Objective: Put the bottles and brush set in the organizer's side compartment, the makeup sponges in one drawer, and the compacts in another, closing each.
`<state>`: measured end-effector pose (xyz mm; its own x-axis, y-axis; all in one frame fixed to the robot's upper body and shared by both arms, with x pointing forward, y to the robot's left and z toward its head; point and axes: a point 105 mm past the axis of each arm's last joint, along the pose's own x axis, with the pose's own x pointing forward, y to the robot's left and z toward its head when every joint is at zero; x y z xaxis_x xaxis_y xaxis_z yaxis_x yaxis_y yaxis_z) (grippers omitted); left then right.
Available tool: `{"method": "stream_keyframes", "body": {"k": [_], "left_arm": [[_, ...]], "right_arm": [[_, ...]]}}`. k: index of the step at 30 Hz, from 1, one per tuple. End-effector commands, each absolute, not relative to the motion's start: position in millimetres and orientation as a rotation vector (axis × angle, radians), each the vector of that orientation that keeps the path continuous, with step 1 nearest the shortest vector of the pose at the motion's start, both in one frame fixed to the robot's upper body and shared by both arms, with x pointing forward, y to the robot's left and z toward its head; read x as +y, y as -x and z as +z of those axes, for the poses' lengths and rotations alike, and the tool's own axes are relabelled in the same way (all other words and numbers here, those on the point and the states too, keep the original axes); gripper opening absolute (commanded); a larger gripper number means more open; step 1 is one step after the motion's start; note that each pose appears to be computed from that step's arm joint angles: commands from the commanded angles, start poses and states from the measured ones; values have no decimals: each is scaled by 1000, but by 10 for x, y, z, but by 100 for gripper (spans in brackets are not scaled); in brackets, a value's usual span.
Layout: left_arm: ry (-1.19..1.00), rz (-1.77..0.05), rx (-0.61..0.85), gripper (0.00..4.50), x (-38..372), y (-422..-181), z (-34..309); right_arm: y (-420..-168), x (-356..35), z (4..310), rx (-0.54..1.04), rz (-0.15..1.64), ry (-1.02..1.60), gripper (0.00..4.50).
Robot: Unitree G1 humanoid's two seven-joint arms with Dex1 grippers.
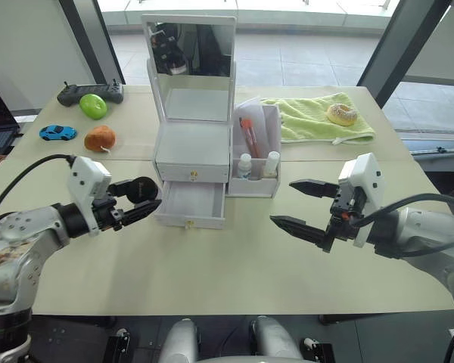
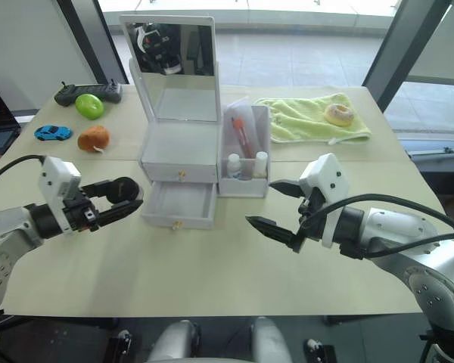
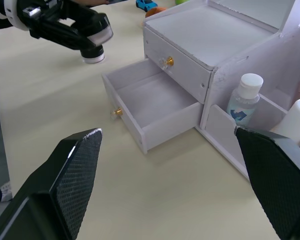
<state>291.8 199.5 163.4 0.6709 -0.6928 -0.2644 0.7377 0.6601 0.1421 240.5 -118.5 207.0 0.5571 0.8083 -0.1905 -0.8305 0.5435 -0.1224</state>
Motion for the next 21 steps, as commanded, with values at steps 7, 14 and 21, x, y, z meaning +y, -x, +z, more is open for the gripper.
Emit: {"method": "stream_keyframes", "body": {"k": [7, 14, 21], "left_arm": [[-274, -888, 196, 292, 1860, -3268, 1592], [-290, -956, 221, 292, 1758, -3330, 1519], [-305, -970, 242, 292, 1718, -3313, 1407]], "right_arm": [[-2265, -1095, 2140, 47, 919, 207, 450], [-2226, -1100, 2118, 39, 870, 195, 450], [-2205, -1110, 2112, 34, 845, 188, 450]]}}
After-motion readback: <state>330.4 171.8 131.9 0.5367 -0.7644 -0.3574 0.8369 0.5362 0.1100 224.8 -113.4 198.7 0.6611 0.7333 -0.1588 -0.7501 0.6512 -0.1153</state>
